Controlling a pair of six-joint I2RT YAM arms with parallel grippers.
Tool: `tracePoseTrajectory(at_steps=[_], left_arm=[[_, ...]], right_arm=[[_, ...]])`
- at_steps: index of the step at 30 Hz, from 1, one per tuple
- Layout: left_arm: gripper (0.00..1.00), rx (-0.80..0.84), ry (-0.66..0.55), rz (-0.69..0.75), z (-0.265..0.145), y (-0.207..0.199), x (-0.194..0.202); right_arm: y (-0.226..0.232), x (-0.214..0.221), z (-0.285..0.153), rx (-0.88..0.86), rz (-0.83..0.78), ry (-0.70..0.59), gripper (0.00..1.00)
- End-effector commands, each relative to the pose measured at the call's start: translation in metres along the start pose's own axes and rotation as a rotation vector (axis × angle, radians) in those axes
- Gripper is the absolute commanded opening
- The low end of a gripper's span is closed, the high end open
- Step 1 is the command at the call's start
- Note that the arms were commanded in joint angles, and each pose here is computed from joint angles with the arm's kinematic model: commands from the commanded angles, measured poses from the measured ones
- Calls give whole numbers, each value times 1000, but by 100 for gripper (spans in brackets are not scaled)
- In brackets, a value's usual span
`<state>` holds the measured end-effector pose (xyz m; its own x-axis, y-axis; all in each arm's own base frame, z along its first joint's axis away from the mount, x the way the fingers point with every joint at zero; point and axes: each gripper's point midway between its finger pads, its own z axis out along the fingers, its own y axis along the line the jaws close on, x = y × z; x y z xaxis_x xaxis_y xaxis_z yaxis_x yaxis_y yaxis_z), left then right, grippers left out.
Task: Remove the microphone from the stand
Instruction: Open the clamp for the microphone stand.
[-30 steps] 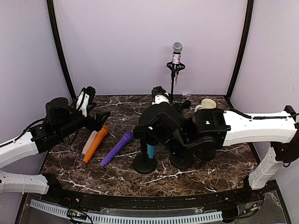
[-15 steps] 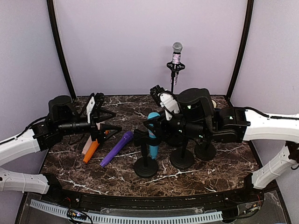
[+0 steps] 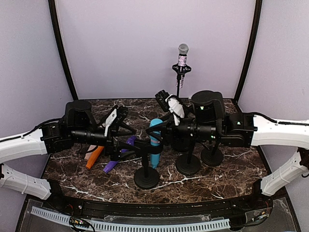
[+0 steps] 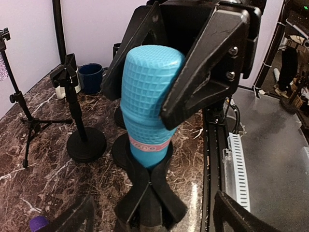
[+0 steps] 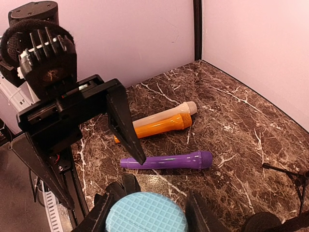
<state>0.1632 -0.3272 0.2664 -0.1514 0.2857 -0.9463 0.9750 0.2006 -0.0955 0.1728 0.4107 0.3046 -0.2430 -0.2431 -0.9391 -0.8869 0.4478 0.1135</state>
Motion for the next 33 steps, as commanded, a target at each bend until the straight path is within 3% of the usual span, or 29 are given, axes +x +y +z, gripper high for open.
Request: tracePoseTrajectory(at_steps=[1,10,22,26,33], left_arm=[[91,-75,36,23,3,10,9],[98,-54,73,48,14,5,20],[94,-73,117,80,18,5,32],[81,-62,129,86,19,4,34],[35,-66,139,107,15,2,34]], right_arm=[[10,-36,-12,-62,31,-143,14],[9,-35,-9,-57,34,-146,14],[8,-35,-4,-58,36,-143,13],[8,-35,-4,-60,36,-143,13],[3,-37,-9,-32,36,-145,12]])
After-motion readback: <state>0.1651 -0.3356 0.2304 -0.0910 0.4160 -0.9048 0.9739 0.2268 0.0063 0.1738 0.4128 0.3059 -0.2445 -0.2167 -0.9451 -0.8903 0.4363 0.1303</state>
